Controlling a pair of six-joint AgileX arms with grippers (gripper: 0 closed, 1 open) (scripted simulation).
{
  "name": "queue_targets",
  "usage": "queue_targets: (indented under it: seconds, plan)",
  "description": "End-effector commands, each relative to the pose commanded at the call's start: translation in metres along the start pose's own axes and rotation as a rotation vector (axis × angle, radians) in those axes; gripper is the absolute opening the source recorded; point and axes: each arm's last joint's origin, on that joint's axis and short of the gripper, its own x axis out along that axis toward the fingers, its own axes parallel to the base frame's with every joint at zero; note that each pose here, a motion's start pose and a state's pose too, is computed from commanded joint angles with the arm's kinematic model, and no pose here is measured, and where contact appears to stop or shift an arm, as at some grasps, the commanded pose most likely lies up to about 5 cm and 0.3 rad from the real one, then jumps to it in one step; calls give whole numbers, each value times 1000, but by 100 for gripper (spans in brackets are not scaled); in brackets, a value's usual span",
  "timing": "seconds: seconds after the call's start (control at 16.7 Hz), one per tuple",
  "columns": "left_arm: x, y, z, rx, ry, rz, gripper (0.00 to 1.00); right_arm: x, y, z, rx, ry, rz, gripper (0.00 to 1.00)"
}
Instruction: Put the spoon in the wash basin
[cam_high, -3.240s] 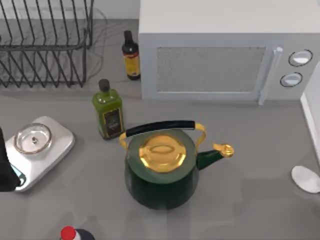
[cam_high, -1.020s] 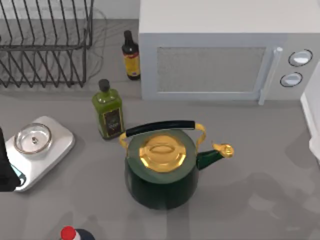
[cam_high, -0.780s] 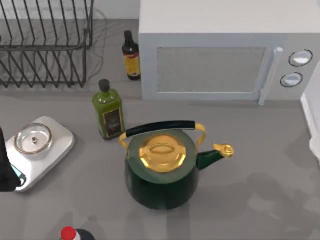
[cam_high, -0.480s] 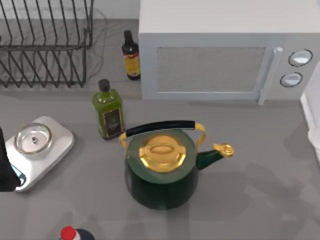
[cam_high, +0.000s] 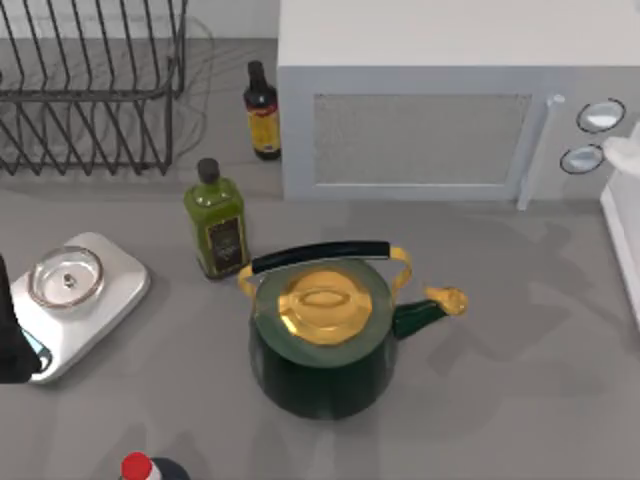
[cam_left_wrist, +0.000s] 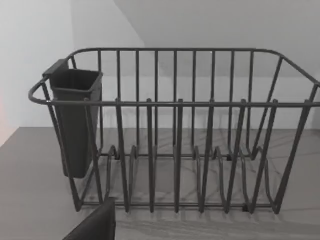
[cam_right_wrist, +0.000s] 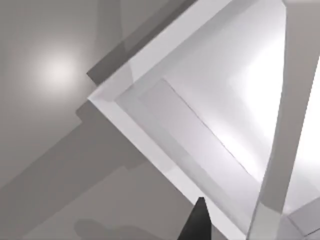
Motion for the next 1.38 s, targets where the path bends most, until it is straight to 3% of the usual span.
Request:
queue_targets:
  seconds: [0.3,0.54,1.38]
  plan:
    - [0,0,0,0,0,0,100,-1,-72,38,5,-27,-30,0]
    - [0,0,0,0,0,0,100,14,-106,49,20,-51,-57,0]
    - [0,0,0,0,0,0,100,31,-124,54,35,-81,-94,0]
